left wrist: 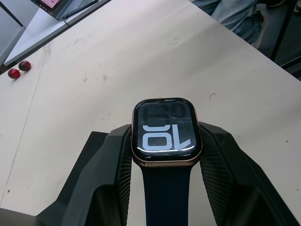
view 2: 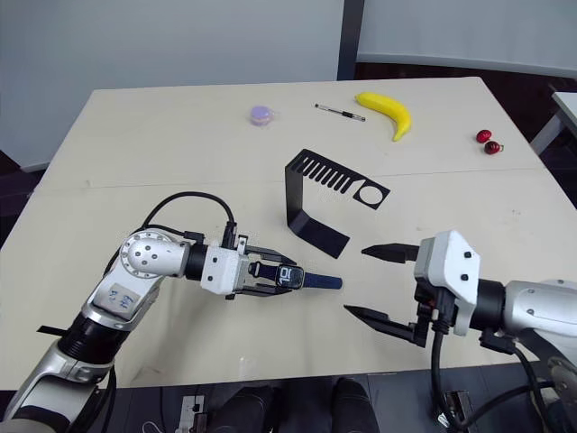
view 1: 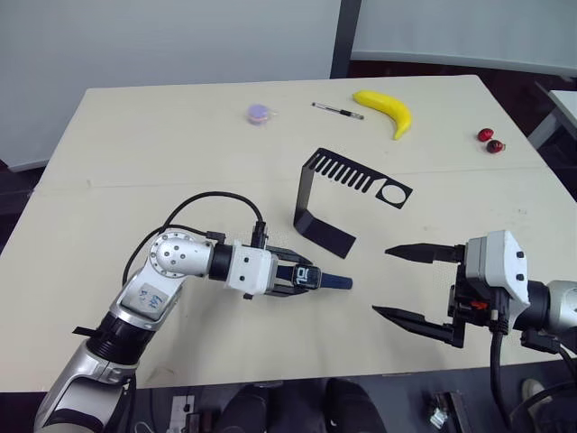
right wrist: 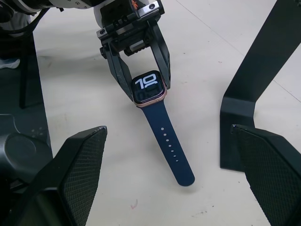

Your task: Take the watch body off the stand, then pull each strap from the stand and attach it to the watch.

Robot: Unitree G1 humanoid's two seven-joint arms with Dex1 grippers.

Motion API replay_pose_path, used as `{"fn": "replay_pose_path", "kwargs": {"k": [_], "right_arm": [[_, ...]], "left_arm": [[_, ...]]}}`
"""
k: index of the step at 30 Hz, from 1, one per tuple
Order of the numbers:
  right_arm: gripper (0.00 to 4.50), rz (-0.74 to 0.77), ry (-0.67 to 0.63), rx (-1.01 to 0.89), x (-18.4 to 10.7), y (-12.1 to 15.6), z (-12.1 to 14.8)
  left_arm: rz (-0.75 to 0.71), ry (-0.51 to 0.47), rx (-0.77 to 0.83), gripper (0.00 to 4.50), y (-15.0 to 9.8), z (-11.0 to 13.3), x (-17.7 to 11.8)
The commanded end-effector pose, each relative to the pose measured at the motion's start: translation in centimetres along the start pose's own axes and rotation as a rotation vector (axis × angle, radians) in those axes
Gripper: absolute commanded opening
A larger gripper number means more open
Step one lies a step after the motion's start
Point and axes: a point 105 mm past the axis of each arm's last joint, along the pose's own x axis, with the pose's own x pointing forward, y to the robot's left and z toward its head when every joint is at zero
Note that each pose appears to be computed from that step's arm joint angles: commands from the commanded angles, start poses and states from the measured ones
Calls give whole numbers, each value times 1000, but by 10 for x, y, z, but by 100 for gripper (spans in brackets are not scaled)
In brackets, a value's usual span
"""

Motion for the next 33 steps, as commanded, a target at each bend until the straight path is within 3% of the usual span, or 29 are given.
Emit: {"fn": "replay_pose_path", "kwargs": {"k": [1, 6, 8, 13, 17, 18, 19, 22, 26, 29, 33], "right_arm": [[447, -10, -17, -49, 1, 0, 8], [447, -19, -9, -48, 1, -1, 7], [447, -23, -3, -47, 1, -1, 5], [447, -26, 3, -50, 2, 1, 2], [447, -32, 17, -51, 1, -1, 0], [450, -34, 25, -52, -1, -2, -1], [450, -35, 33, -53, -2, -3, -2], [450, -35, 54, -49, -7, -5, -5], [450, -32, 68, -8, -17, -9, -9], [450, -10, 94, 28, -29, -10, -13], [450, 2, 139, 61, -49, -16, -20]], "left_arm": [[23, -10, 26, 158, 5, 5, -4], [-3, -26, -242, 158, 1, 2, 2], [-31, 19, -346, 158, -5, -7, 8], [-60, 186, -457, 158, -23, -37, 23], [-72, 201, -486, 158, -28, -39, 30], [-64, 194, -505, 260, -27, -39, 31], [-56, 183, -523, 288, -26, -37, 31], [-25, 141, -570, 446, -17, -30, 21], [-43, 40, -597, 446, -10, -9, -26], [-41, 22, -609, 446, -9, 5, -76], [-24, 157, -683, 446, -24, 9, -136]]}}
